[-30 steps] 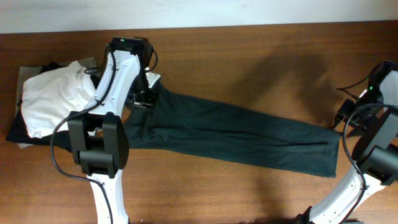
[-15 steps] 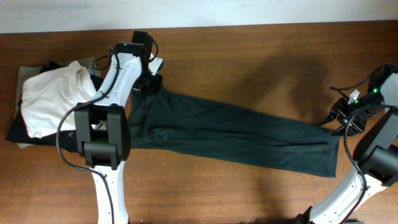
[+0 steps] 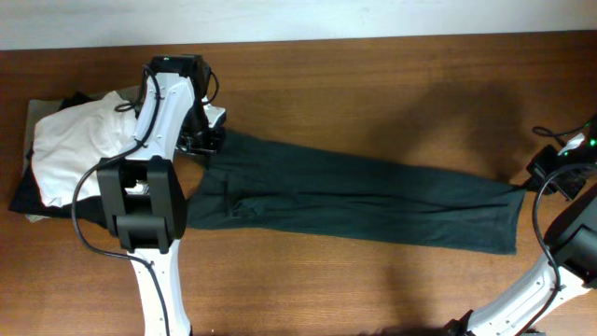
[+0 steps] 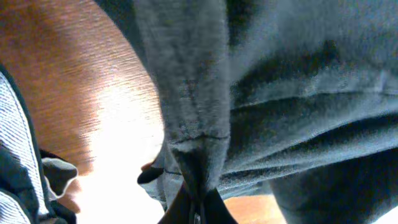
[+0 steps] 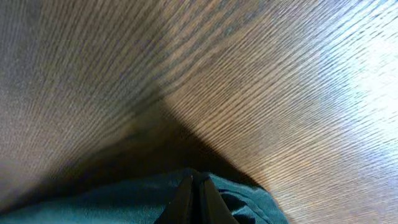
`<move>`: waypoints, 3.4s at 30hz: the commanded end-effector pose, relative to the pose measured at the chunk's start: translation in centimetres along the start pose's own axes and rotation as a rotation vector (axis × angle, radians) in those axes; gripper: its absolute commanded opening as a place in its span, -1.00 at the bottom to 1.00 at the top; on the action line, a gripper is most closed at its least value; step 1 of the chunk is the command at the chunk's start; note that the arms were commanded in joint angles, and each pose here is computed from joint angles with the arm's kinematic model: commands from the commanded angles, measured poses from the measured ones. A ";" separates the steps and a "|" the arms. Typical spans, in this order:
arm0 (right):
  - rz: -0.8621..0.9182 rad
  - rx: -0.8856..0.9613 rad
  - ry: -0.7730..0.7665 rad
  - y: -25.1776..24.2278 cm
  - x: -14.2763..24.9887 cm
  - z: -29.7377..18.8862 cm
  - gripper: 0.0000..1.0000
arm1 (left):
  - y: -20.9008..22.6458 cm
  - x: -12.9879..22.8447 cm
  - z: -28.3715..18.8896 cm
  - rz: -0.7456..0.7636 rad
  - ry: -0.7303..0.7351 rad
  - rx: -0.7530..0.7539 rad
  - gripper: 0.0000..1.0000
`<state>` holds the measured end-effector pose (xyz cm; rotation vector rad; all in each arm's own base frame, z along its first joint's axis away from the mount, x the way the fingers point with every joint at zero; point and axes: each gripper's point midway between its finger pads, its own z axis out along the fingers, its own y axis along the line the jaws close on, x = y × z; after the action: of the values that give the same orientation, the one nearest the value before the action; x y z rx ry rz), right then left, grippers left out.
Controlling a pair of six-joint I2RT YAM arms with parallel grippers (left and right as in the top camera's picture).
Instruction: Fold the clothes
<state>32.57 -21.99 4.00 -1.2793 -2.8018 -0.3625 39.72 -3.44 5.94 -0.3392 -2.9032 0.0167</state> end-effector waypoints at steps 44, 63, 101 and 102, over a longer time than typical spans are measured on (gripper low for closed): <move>-0.267 -0.170 0.264 -0.4 6.8 7.8 -0.11 | 0.7 7.8 -16.9 -0.092 -0.422 0.096 0.25; -0.704 0.022 0.152 21.2 12.5 -4.4 -0.92 | -0.7 8.9 -17.2 -0.084 -0.402 0.160 0.23; -0.958 -0.208 0.100 24.8 24.6 4.5 0.17 | -2.1 15.7 -25.4 -0.053 -0.724 0.066 0.53; -0.993 -0.209 0.109 25.5 25.3 5.5 0.29 | -2.1 15.7 -25.4 -0.053 -0.724 0.066 0.53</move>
<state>36.43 11.46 8.95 0.2142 -3.1993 -0.6581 29.80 -2.26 34.02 -0.2638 -3.6060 0.2929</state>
